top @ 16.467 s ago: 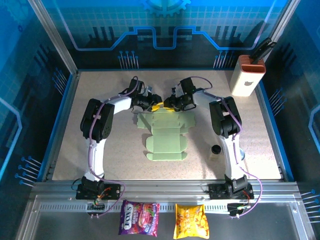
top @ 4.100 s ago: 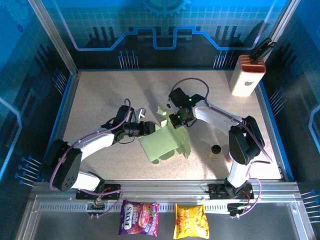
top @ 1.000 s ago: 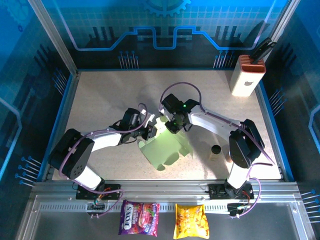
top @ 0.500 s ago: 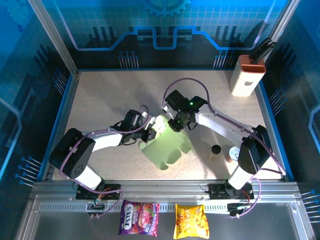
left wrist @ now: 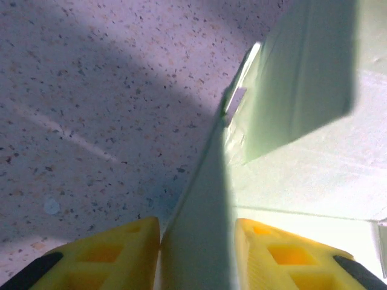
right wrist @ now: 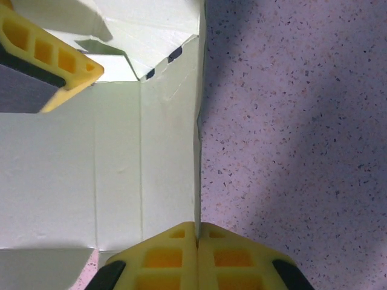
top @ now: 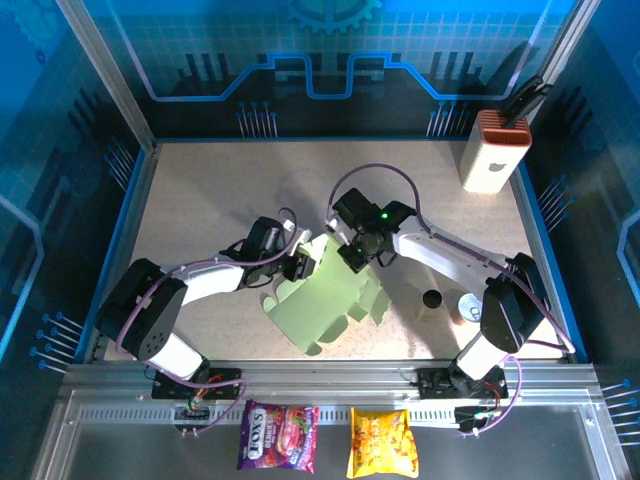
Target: Fold the paper box
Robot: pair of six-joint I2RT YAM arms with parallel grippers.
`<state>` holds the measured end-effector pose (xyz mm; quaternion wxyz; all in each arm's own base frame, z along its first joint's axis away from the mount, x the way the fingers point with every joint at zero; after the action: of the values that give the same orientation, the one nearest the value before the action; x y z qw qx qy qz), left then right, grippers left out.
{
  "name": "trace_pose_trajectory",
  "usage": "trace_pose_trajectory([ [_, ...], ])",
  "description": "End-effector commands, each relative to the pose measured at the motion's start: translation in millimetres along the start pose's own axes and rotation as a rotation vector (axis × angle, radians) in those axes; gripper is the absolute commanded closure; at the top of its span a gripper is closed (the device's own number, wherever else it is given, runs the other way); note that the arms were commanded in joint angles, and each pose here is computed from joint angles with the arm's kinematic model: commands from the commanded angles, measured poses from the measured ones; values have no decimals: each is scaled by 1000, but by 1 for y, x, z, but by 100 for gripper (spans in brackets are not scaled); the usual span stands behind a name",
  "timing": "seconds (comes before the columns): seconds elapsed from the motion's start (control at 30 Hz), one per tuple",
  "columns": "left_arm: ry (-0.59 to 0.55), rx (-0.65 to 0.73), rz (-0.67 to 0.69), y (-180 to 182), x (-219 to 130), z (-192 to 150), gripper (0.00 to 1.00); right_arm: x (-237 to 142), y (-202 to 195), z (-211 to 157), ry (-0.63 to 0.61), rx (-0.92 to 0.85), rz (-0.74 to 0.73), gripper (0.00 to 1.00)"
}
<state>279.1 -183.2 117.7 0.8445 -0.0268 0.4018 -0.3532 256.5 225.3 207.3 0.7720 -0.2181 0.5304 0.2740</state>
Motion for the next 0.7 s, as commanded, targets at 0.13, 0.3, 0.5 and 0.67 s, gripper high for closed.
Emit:
trace_pose_trajectory([
  [0.13, -75, 62, 0, -7, -8, 19, 61, -6, 9, 0, -36, -14, -42, 95],
  [0.3, -123, 78, 6, -10, -16, 22, 60, -13, 9, 5, -58, -50, -149, 95],
  [0.5, -161, 113, 18, -13, -26, 29, 60, -26, 15, 14, -136, -95, -241, 95],
  [0.67, -139, 123, 7, -12, -22, 26, 64, -36, 22, 19, -192, -144, -303, 95],
])
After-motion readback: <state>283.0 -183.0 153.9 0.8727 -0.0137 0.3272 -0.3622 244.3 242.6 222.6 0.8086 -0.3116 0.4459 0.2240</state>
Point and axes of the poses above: each hand's point on the last joint's axis, 136 mm out from that joint toward the fingers, its own x axis out along the fingers, its own y axis along the line the jaws close on, z = x × y, the point moved 8 cm from there along -x, back along the fingers, and after that the axes turned 1 degree about x, right-handed, at the moved point
